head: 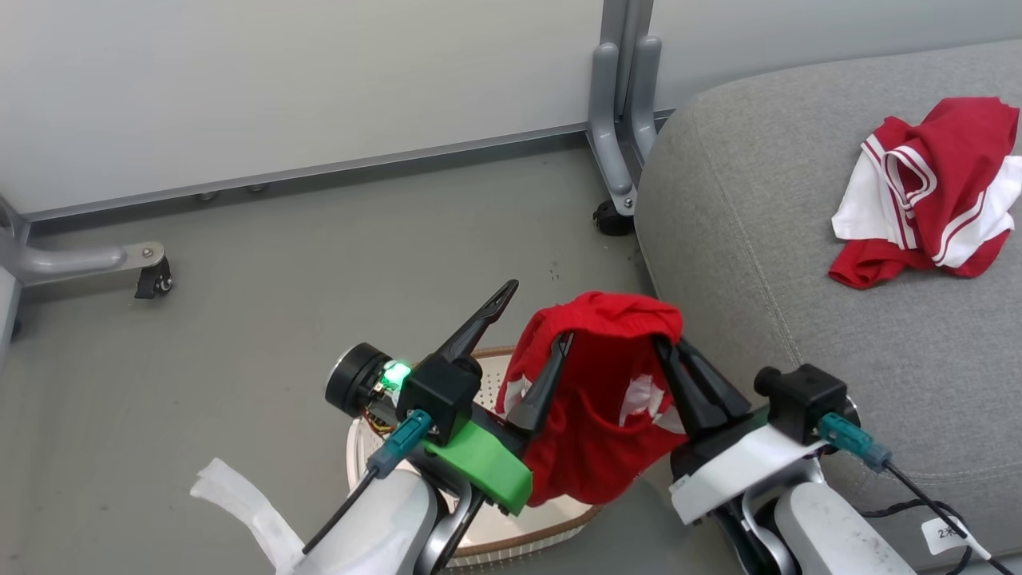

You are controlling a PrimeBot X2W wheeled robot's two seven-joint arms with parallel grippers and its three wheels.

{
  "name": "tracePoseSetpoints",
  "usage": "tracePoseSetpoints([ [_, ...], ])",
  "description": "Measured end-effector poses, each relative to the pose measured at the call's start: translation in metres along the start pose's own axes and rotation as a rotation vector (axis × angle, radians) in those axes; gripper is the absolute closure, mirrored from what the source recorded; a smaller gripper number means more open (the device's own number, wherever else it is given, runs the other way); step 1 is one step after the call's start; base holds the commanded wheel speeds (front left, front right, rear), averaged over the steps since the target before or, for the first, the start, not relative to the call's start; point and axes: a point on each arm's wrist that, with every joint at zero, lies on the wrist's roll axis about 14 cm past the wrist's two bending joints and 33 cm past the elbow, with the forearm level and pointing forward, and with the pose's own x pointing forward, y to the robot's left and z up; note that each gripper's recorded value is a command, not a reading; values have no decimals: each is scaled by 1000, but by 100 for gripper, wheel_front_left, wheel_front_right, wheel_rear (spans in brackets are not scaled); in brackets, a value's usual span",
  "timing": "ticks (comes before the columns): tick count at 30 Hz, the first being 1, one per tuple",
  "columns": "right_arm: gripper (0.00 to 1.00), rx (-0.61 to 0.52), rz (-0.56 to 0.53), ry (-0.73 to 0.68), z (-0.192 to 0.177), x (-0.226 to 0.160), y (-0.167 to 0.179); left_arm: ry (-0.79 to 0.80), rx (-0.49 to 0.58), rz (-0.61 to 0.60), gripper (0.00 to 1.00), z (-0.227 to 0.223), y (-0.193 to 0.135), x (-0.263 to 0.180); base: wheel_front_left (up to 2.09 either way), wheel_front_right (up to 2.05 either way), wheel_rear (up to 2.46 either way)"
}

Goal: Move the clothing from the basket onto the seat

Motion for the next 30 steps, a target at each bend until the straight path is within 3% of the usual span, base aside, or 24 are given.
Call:
tracePoseSetpoints([
  [13, 100, -15, -182, -96, 32, -16, -55, 50, -29, -55, 0, -19, -13, 6, 0, 0, 0],
  [30, 100, -77, -490, -182, 63, -96, -111, 91, -89, -276, 0, -46, -69, 41, 0, 0, 0],
])
